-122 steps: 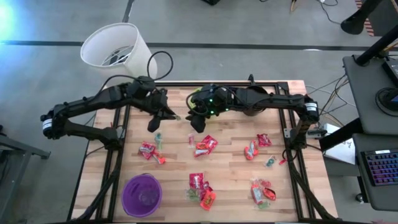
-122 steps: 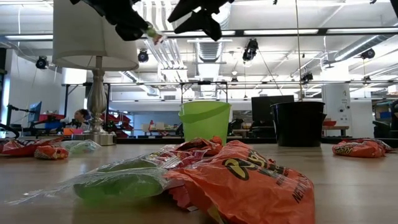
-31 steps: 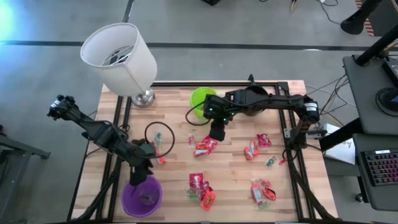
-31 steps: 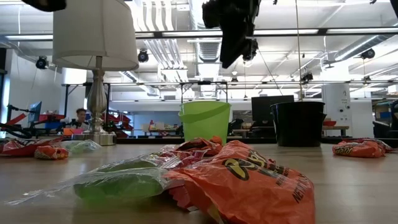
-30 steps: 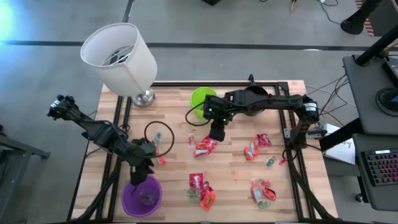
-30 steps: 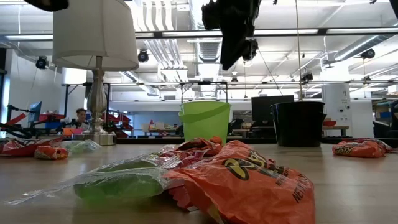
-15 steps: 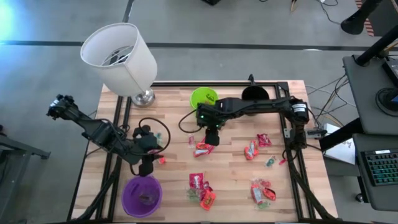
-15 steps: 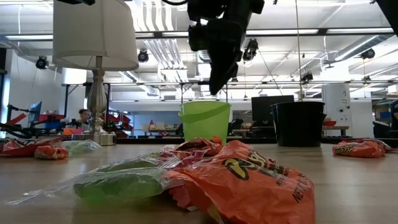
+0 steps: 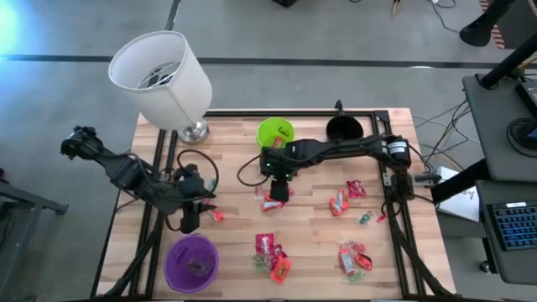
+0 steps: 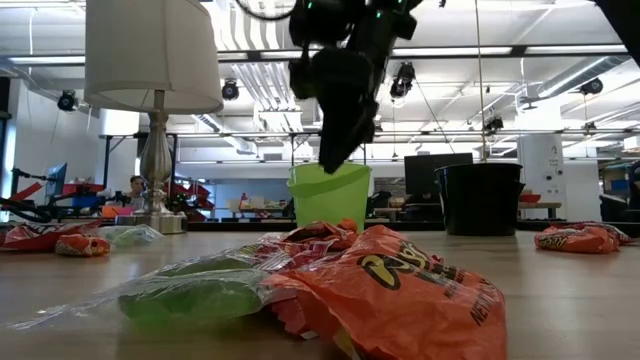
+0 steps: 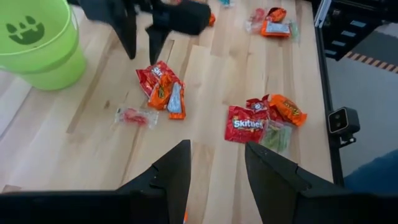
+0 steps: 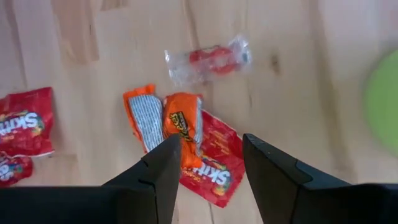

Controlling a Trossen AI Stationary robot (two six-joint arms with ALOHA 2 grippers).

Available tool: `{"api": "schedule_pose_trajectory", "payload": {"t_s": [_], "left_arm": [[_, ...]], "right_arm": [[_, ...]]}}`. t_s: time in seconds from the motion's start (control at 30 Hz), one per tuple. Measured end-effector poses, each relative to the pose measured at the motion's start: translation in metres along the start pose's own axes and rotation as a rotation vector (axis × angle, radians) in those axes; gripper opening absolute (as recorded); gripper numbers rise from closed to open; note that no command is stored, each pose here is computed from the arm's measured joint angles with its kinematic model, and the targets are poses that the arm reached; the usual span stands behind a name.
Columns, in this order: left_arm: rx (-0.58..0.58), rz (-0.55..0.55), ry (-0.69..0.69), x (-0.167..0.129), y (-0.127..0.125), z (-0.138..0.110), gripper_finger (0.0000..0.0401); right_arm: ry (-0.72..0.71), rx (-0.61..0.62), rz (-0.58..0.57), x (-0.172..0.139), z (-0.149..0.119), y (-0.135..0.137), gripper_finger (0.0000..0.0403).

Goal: Sort candy
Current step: Put the orange chocolate into the green bucket

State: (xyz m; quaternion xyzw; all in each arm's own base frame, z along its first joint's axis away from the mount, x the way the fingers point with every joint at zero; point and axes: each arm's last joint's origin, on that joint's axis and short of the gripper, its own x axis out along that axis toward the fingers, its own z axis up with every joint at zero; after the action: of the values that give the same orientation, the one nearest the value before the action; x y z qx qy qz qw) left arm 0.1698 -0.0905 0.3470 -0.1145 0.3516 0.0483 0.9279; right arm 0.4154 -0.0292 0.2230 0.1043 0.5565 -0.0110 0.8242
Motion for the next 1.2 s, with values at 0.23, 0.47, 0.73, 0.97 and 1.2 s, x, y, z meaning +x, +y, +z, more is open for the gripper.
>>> {"api": "schedule_pose_trajectory", "payload": {"t_s": [0.23, 0.47, 0.73, 0.97, 1.2], "left_arm": [[-0.006, -0.009, -0.012, -0.007, 0.004, 0.000, 0.0134], [-0.006, -0.008, -0.011, -0.008, 0.005, -0.001, 0.0134], [0.000, 0.000, 0.000, -0.008, 0.006, -0.002, 0.0134], [0.001, 0.001, 0.002, -0.008, 0.006, -0.002, 0.0134], [0.001, 0.001, 0.002, -0.008, 0.006, -0.002, 0.0134]], "right_arm": [[0.073, -0.007, 0.029, 0.028, -0.004, 0.001, 0.0164], [0.110, -0.020, 0.057, 0.039, -0.007, 0.004, 0.0163], [0.126, -0.032, 0.076, 0.042, -0.011, 0.004, 0.0161], [0.130, -0.033, 0.076, 0.047, -0.015, 0.003, 0.0162], [0.102, -0.028, 0.078, 0.052, -0.015, 0.002, 0.0162]]}}
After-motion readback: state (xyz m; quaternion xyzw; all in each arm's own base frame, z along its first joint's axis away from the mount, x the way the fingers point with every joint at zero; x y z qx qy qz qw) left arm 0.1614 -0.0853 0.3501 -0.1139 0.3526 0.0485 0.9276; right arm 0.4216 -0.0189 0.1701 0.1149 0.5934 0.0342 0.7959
